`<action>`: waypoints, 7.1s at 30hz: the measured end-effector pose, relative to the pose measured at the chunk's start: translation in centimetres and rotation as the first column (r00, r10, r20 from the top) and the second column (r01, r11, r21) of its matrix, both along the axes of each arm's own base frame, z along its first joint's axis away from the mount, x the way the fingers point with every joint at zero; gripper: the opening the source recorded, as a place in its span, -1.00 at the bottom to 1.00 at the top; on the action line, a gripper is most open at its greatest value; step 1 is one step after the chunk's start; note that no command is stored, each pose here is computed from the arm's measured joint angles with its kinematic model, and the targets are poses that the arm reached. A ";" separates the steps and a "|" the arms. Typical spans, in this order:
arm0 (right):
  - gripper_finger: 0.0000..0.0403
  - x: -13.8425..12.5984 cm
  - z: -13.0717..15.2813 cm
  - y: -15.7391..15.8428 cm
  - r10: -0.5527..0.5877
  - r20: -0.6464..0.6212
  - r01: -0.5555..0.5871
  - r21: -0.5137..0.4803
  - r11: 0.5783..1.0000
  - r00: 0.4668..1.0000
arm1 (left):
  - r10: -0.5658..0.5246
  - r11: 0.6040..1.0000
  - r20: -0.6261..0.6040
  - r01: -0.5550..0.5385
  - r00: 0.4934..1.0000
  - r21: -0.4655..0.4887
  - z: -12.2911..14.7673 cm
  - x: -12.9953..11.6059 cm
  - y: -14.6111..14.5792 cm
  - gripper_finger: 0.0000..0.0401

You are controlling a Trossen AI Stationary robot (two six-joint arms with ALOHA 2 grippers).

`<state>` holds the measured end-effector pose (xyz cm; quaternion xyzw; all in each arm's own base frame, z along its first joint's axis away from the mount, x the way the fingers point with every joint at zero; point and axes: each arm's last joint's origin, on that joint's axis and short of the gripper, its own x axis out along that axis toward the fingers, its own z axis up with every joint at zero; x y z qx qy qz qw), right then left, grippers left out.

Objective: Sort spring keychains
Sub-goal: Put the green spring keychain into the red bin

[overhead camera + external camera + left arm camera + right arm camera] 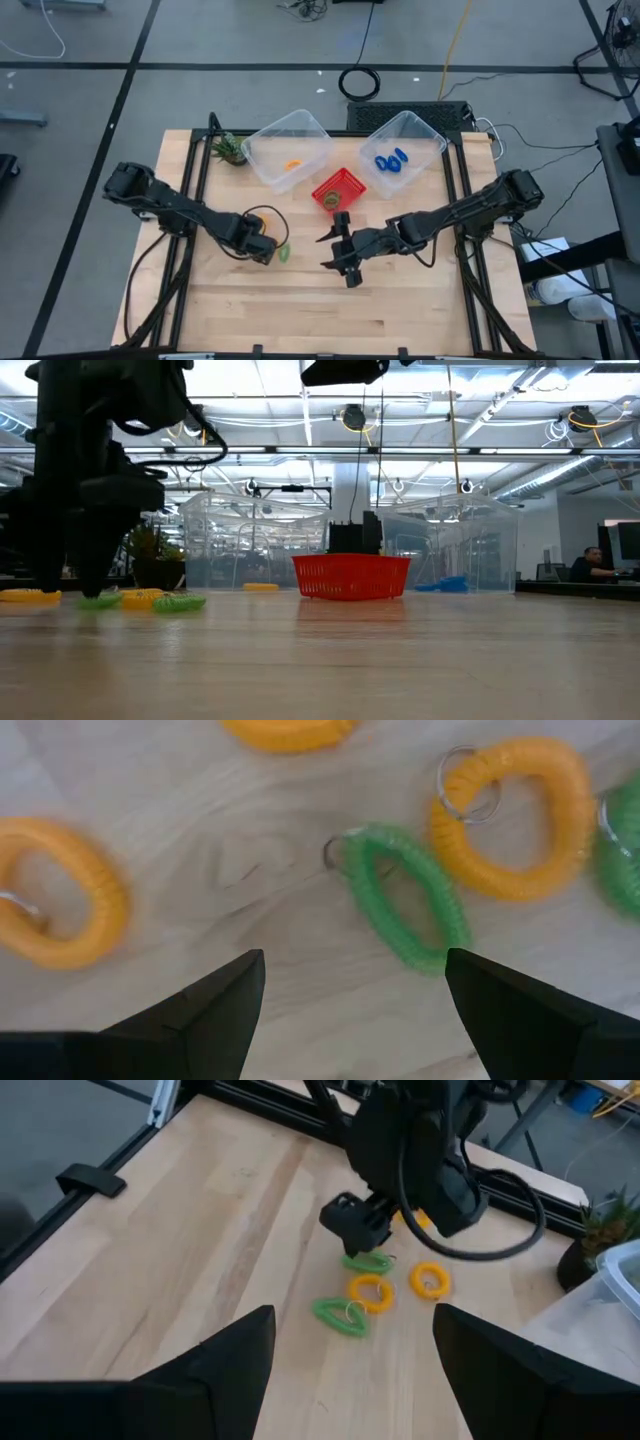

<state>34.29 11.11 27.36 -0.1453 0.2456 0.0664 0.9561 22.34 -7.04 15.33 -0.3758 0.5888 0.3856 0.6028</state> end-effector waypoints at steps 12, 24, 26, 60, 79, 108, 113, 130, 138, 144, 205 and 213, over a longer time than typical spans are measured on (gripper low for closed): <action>0.28 -0.3 0.0 0.8 0.030 -0.001 -0.030 -0.014 0.999 1.000 | 0.083 0.992 0.037 -0.087 0.996 0.096 -1.0 0.9 0.7 0.60; 0.27 -0.3 0.0 0.8 0.035 -0.002 -0.035 -0.015 0.999 0.999 | 0.130 0.980 0.108 -0.144 0.986 0.137 -1.1 1.5 1.1 0.60; 0.27 -0.3 0.0 0.8 0.035 -0.001 -0.035 -0.014 0.999 0.999 | 0.139 0.979 0.110 -0.154 0.984 0.137 -1.1 1.5 1.1 0.60; 0.27 -11.4 2.1 -1.7 0.018 0.311 -0.101 0.251 0.963 0.950 | -0.106 0.986 0.063 0.097 0.992 0.134 -1.3 0.9 -0.1 -0.97; 0.27 -21.0 -8.9 -5.8 -0.036 0.460 -0.191 0.439 0.878 0.887 | -0.277 0.951 0.157 0.247 0.948 0.187 1.4 2.1 -2.5 -0.97; 0.27 -24.7 -9.0 -7.7 -0.090 0.554 -0.142 0.362 0.921 0.828 | -0.626 0.679 0.251 0.358 0.738 0.641 18.2 7.7 -2.2 -0.97; 0.27 -25.3 -9.1 -8.1 -0.113 0.559 -0.104 0.341 0.934 0.821 | -0.660 0.670 0.293 0.366 0.692 0.646 18.7 9.4 0.4 -0.97; 0.27 -25.1 -10.2 -8.0 -0.106 0.460 -0.074 0.356 0.932 0.881 | -0.636 0.703 0.327 0.350 0.698 0.620 19.1 10.8 10.1 -0.97; 0.27 -25.1 -10.2 -8.0 -0.107 0.461 -0.073 0.356 0.932 0.881 | -0.611 0.738 0.352 0.348 0.709 0.579 16.4 13.4 12.6 -0.97; 0.27 -25.1 -10.1 -8.0 -0.109 0.469 -0.076 0.359 0.930 0.877 | -0.612 0.749 0.368 0.363 0.700 0.555 13.4 16.1 13.3 -0.97; 0.27 -25.1 -9.7 -8.0 -0.118 0.503 -0.091 0.373 0.924 0.856 | -0.801 0.467 -0.207 0.802 0.562 0.373 5.2 16.1 4.1 0.57; 0.27 -25.1 -9.7 -8.0 -0.118 0.502 -0.091 0.373 0.924 0.856 | -0.803 0.537 -0.148 0.809 0.577 0.240 5.2 14.7 1.8 0.49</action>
